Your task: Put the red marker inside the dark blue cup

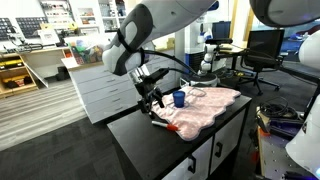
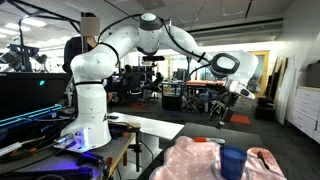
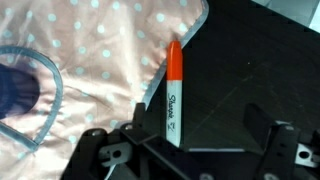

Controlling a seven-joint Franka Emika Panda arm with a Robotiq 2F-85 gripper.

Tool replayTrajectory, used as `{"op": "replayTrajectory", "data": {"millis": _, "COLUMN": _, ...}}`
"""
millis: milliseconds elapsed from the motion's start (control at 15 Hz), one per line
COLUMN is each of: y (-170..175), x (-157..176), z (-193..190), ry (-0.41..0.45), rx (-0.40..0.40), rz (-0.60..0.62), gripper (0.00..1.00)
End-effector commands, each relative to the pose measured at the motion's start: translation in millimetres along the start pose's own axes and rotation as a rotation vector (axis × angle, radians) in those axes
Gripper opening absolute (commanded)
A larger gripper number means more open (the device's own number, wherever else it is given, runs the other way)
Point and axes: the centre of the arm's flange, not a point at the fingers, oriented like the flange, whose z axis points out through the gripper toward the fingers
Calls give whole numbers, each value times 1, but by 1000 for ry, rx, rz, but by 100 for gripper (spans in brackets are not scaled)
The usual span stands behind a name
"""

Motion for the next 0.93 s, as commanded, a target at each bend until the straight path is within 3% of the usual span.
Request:
{"op": "replayTrajectory", "data": {"millis": 0, "y": 1, "x": 0, "z": -1, "ry": 3, "rx": -1, "rz": 2, "gripper": 100}}
{"op": "replayTrajectory", "data": {"millis": 867, "y": 13, "x": -8, "z": -11, "ry": 40, "rx": -9, "rz": 25, "gripper": 100}}
